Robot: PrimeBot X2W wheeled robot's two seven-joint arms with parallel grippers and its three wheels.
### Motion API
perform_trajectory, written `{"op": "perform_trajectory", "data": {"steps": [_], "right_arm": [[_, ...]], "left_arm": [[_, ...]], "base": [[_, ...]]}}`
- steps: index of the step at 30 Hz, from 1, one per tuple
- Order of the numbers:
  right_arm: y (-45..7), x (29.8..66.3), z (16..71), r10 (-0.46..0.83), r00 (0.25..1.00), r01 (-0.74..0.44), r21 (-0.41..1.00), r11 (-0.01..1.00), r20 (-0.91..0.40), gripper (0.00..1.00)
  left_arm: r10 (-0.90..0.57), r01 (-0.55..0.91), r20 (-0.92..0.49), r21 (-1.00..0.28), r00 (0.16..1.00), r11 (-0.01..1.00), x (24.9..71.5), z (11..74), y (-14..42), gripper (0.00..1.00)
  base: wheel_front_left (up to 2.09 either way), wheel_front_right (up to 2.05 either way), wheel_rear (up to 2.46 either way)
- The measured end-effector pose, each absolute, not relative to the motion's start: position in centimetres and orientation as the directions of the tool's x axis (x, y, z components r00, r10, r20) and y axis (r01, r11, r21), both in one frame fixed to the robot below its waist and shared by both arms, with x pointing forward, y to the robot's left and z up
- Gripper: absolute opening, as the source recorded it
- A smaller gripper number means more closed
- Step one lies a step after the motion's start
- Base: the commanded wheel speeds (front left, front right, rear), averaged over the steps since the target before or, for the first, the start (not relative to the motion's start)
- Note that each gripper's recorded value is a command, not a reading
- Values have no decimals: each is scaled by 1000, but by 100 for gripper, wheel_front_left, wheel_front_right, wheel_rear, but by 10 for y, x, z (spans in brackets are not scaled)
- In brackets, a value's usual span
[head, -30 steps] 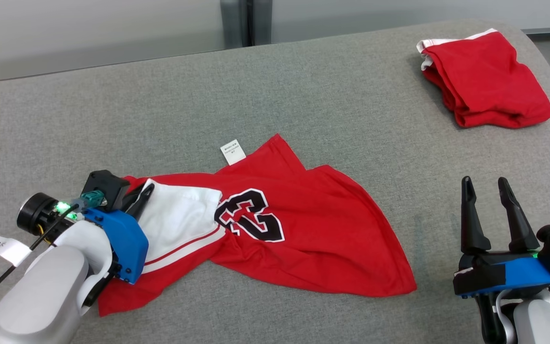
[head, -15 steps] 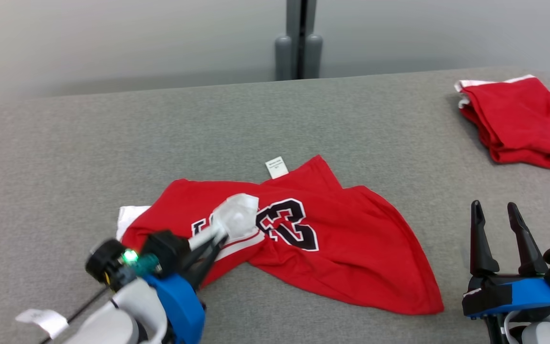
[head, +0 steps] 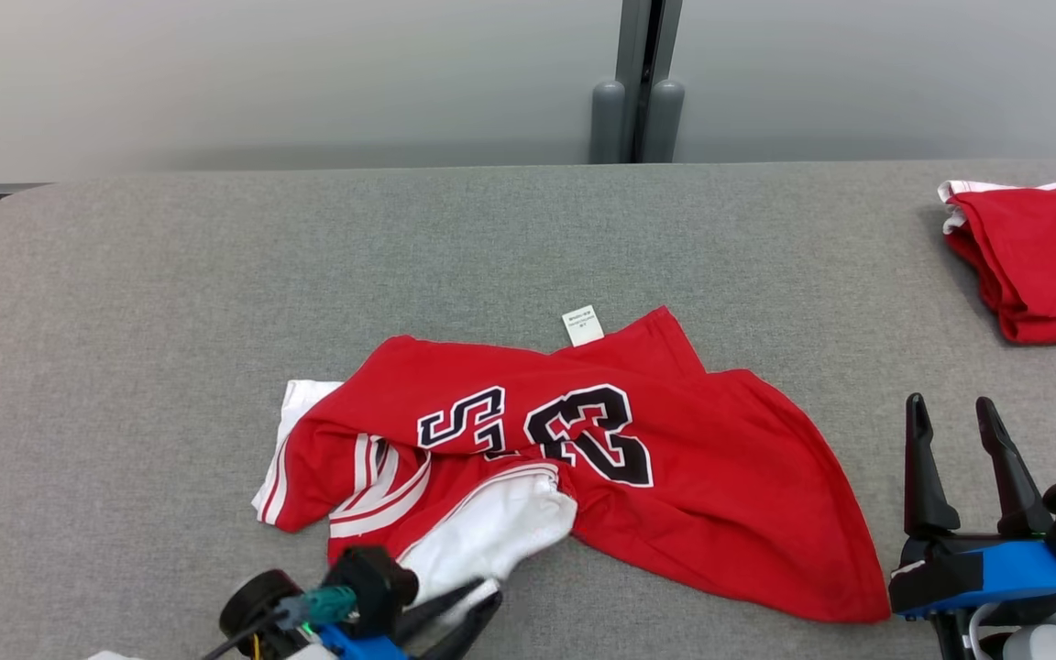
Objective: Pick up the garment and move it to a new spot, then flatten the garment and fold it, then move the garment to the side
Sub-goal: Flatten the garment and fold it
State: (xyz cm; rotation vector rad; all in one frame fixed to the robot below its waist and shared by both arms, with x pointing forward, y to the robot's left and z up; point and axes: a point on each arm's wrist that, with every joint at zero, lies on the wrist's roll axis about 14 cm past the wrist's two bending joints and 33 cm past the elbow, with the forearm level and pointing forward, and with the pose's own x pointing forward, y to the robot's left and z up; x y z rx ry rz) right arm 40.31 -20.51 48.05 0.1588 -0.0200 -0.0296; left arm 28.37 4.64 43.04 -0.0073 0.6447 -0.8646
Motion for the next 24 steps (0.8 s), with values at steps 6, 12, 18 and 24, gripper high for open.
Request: {"op": "perform_trajectory", "data": {"steps": [6, 12, 18, 24], "right_arm": [[-207, 401, 482, -35, 999, 31, 153, 988, 20, 100], [-212, 398, 481, -50, 999, 47, 149, 988, 18, 100], [-217, 397, 477, -65, 998, 63, 146, 987, 6, 100], [-225, 399, 475, -86, 996, 86, 141, 986, -1, 100]], "left_arm": [[-694, 681, -435, -216, 574, 699, 309, 455, 56, 100], [-642, 636, -310, -136, 701, 760, 349, 486, 73, 100], [-549, 552, -209, -48, 810, 833, 387, 499, 96, 100], [-491, 498, -215, -25, 844, 867, 408, 481, 109, 100]], "base": [[0, 0, 0], [0, 0, 0], [0, 0, 0], [0, 0, 0]]}}
